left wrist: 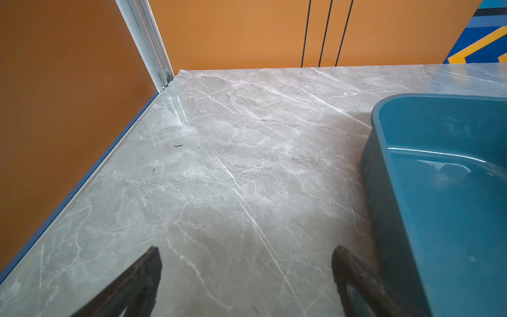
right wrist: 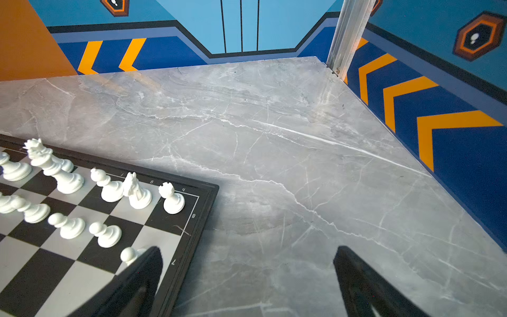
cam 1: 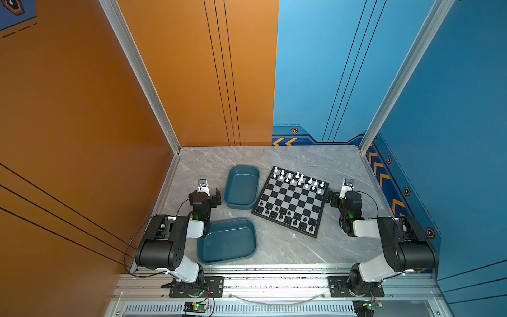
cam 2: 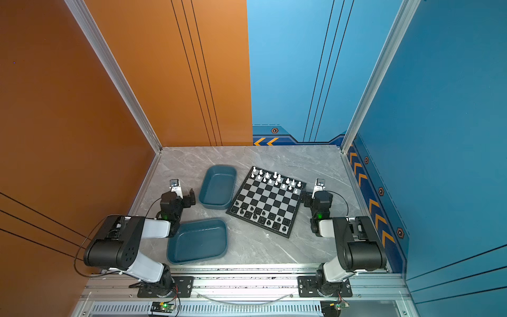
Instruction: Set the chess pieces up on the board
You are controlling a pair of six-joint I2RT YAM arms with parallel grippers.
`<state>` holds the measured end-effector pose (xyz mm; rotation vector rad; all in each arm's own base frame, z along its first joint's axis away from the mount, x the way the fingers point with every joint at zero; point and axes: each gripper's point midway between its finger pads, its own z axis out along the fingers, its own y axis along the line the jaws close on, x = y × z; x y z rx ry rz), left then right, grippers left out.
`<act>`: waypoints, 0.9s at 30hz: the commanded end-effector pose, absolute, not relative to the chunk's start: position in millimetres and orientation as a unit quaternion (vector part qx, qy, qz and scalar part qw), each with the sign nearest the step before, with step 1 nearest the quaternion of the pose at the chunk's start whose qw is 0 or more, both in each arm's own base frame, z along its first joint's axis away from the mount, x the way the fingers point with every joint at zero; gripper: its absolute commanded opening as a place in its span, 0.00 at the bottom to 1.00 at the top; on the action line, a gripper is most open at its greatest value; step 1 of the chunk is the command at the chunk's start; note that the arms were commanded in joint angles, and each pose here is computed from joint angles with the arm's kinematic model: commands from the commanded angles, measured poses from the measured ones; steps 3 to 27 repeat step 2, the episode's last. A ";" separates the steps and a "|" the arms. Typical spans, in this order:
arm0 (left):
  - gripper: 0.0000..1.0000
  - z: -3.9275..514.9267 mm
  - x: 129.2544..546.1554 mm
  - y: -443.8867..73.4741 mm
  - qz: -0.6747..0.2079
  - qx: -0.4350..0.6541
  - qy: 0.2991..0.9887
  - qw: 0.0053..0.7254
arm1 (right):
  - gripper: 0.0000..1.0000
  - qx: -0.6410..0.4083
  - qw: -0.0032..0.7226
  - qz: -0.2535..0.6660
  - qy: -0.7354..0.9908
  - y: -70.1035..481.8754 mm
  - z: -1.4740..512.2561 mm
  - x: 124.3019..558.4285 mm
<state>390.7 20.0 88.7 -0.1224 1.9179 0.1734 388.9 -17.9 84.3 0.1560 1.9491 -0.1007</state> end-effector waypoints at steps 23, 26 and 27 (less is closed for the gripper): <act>0.98 90.8 392.7 20.6 0.083 -0.049 0.814 0.573 | 1.00 0.063 0.566 -0.050 0.821 -18.9 91.0 392.7; 0.98 90.8 392.7 20.6 0.083 -0.049 0.814 0.573 | 1.00 0.063 0.566 -0.050 0.821 -18.9 91.0 392.7; 0.98 90.8 392.7 20.6 0.083 -0.049 0.814 0.573 | 1.00 0.063 0.566 -0.050 0.821 -18.9 91.0 392.7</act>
